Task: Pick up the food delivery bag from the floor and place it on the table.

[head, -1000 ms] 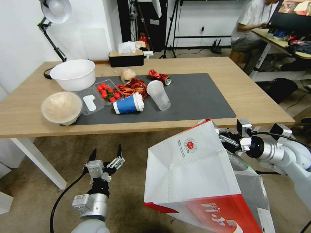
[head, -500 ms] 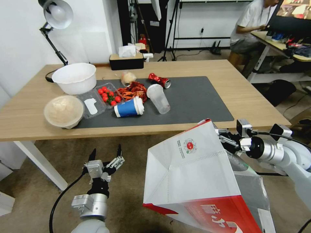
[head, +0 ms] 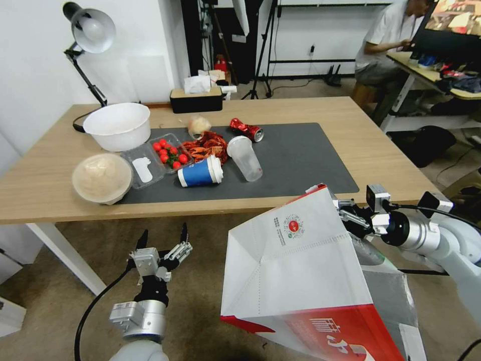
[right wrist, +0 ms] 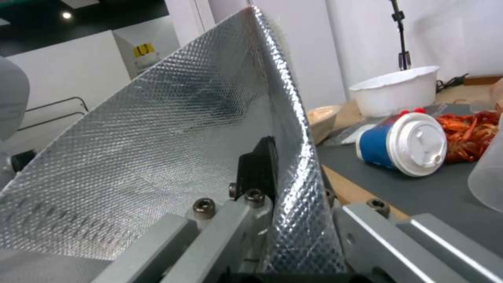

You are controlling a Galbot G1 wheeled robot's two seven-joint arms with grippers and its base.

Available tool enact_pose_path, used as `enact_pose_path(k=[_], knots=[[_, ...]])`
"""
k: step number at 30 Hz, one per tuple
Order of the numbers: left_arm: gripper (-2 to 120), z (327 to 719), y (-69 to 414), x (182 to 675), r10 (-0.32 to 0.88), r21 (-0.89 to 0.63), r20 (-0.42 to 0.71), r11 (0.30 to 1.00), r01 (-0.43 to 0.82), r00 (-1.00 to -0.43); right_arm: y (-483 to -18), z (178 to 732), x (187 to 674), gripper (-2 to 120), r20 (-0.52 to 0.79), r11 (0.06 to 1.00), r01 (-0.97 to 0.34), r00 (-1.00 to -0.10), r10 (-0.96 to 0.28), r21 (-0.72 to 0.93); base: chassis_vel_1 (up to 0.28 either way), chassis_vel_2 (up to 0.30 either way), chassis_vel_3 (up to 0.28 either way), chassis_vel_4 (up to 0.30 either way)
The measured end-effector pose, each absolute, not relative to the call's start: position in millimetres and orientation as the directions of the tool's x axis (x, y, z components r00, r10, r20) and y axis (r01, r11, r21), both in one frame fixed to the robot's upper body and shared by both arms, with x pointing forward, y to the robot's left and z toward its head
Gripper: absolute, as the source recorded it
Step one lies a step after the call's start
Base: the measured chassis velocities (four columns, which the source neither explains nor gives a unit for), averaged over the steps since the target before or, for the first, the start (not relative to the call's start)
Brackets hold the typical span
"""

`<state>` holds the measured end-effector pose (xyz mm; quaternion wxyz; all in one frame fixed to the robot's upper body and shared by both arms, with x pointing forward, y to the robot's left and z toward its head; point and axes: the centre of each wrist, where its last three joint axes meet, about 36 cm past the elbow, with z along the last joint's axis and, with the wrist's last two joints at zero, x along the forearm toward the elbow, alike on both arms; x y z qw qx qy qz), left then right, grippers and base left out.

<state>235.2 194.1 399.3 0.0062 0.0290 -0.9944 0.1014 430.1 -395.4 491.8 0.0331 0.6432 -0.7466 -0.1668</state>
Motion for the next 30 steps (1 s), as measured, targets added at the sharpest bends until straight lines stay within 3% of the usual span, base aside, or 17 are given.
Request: enact_pose_path(k=[30], knots=[[100, 401, 195, 236, -0.077, -0.229, 0.0, 0.971, -0.074, -0.997, -396, 506, 426, 0, -0.176, 0.158, -0.948, -0.212, -0.961, 0.278, 0.0, 0.0, 0.0, 0.0]])
